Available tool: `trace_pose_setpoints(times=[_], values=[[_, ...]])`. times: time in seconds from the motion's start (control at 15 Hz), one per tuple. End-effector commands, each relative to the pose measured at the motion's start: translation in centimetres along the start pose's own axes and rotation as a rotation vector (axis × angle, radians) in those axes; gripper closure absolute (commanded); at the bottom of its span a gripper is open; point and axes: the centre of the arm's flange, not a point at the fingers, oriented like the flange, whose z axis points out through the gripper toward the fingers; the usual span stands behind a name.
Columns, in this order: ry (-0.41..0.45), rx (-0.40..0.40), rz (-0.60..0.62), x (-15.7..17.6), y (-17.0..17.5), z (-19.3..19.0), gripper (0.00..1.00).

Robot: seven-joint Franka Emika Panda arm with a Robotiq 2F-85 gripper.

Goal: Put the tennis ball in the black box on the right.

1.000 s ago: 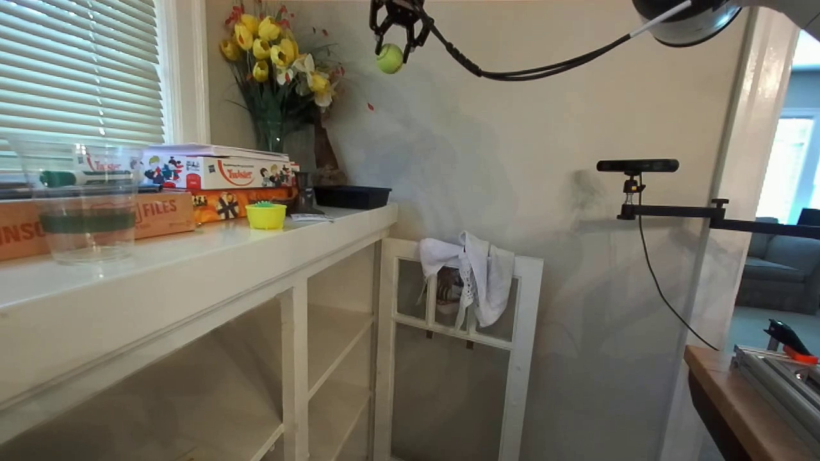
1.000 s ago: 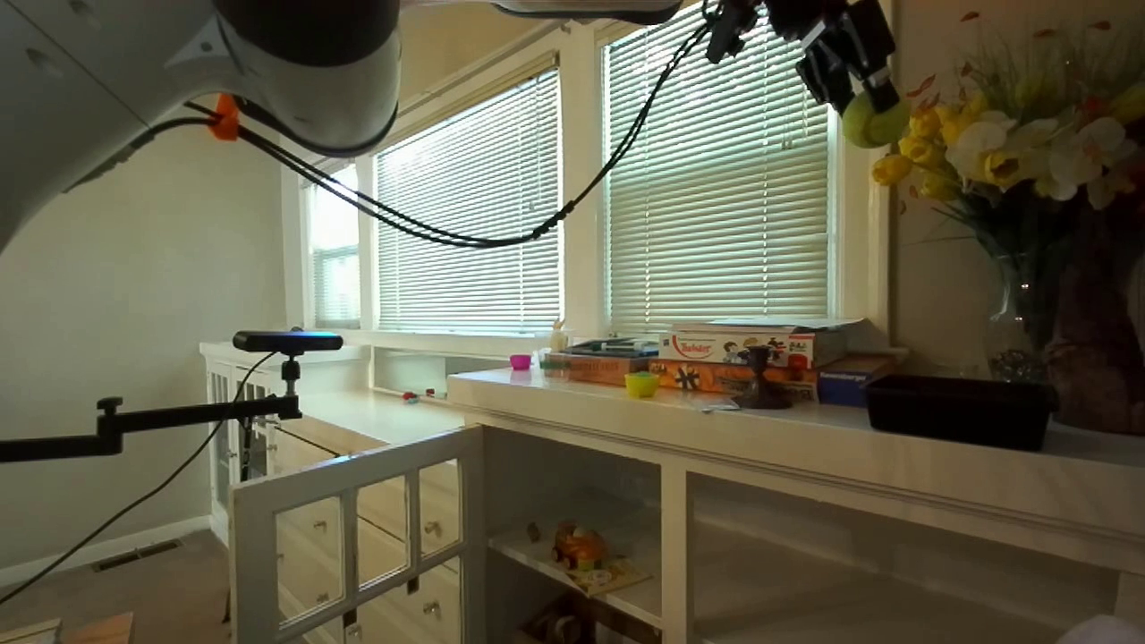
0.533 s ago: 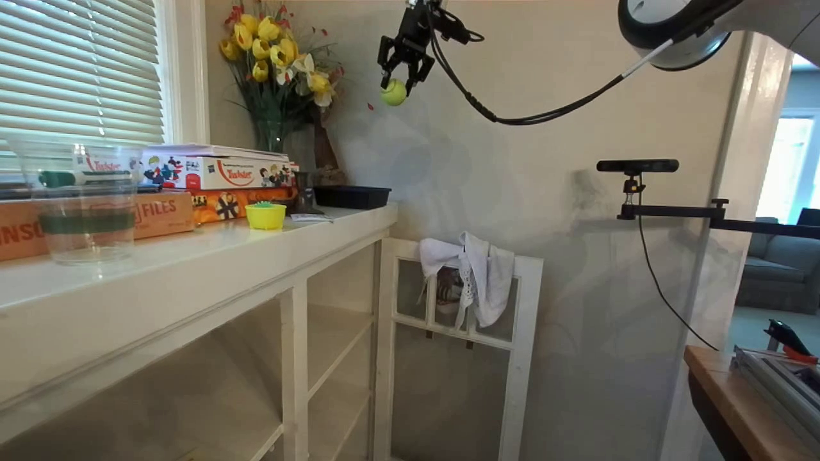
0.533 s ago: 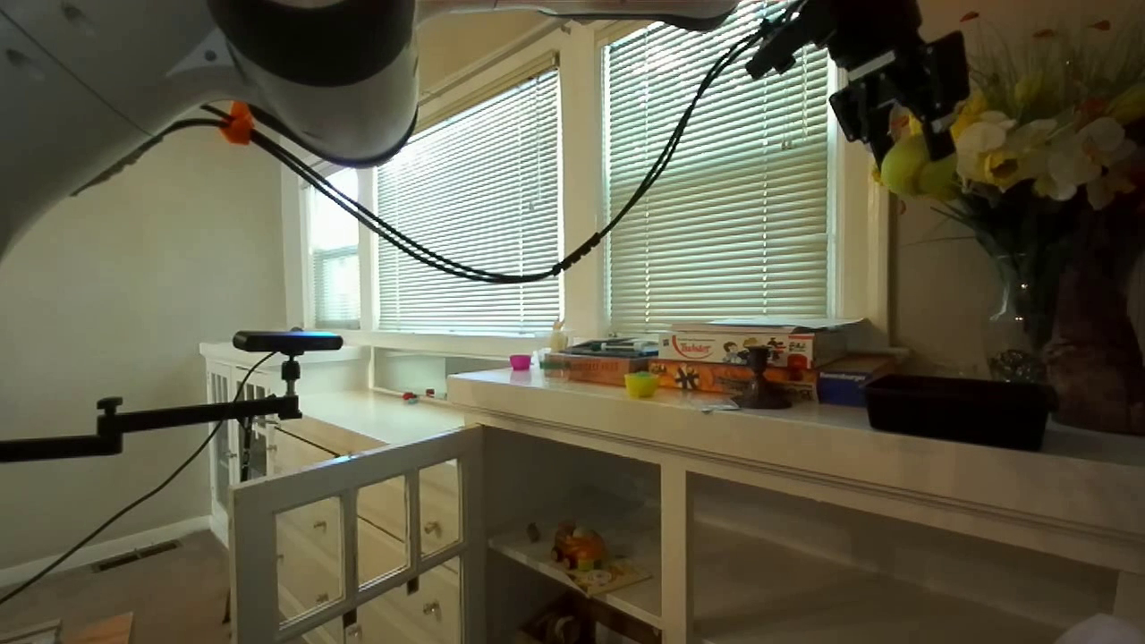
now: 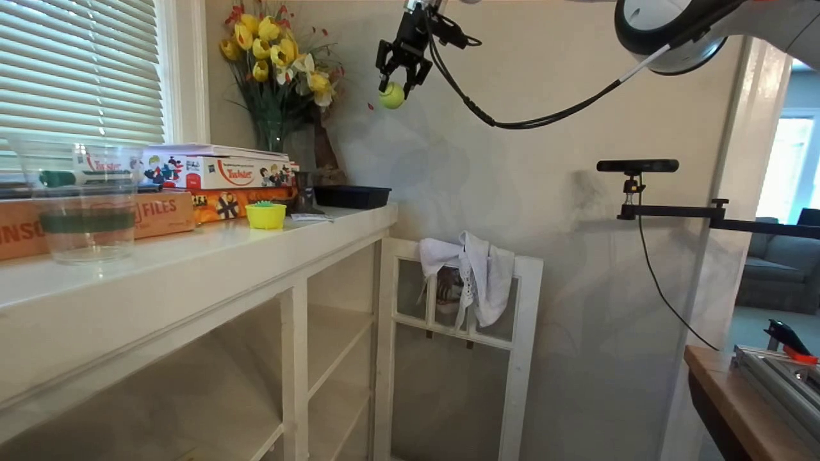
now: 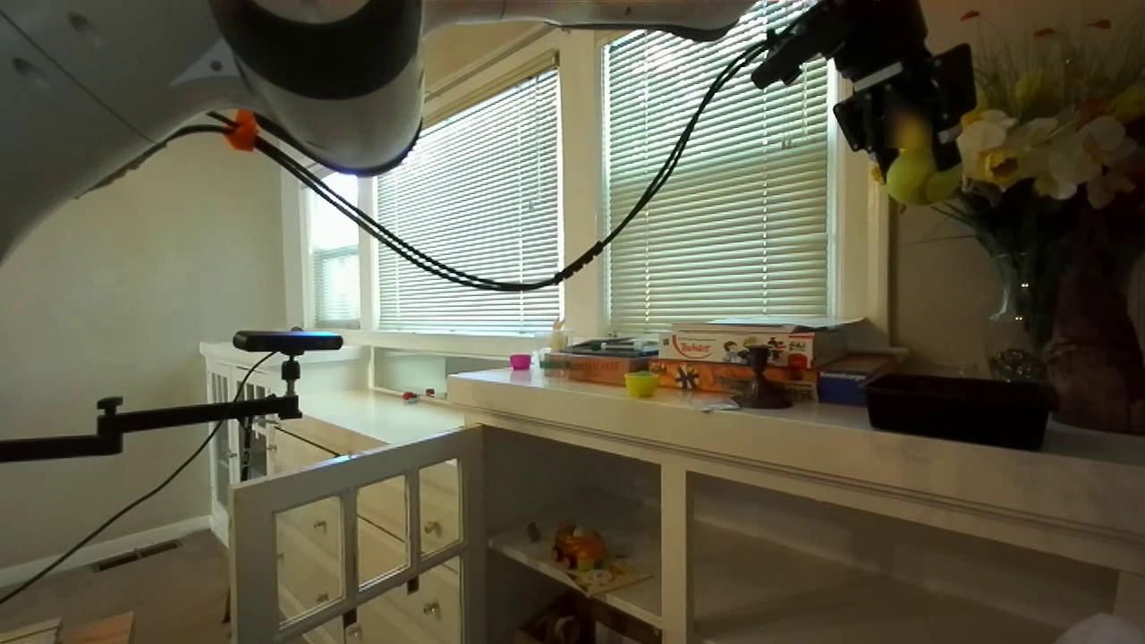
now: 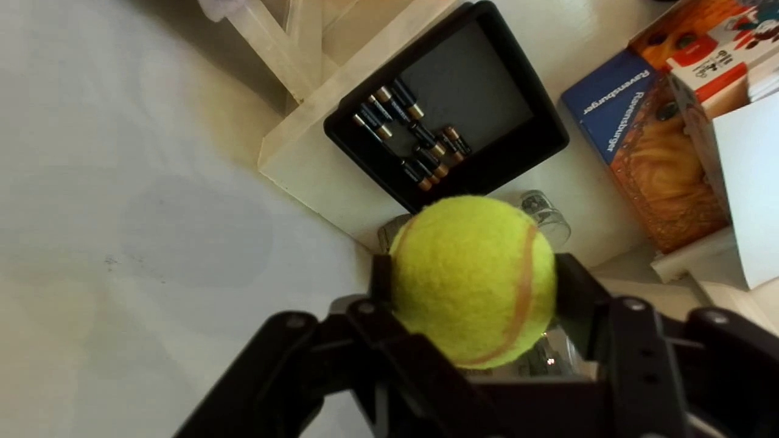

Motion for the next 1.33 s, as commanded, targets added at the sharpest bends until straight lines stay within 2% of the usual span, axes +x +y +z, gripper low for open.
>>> trace_pose_setpoints(times=[0.0, 0.27, 0.67, 0.87, 1.27], values=[[0.071, 0.025, -0.059, 1.6, 0.0, 3.1, 0.59], [0.107, 0.036, -0.128, 2.3, 0.3, 7.4, 0.59], [0.070, 0.064, -0.234, 1.9, 0.2, 13.4, 0.59], [0.043, 0.094, -0.306, 1.6, -0.4, 15.2, 0.59], [0.025, 0.097, -0.393, 1.9, -0.4, 17.8, 0.59]])
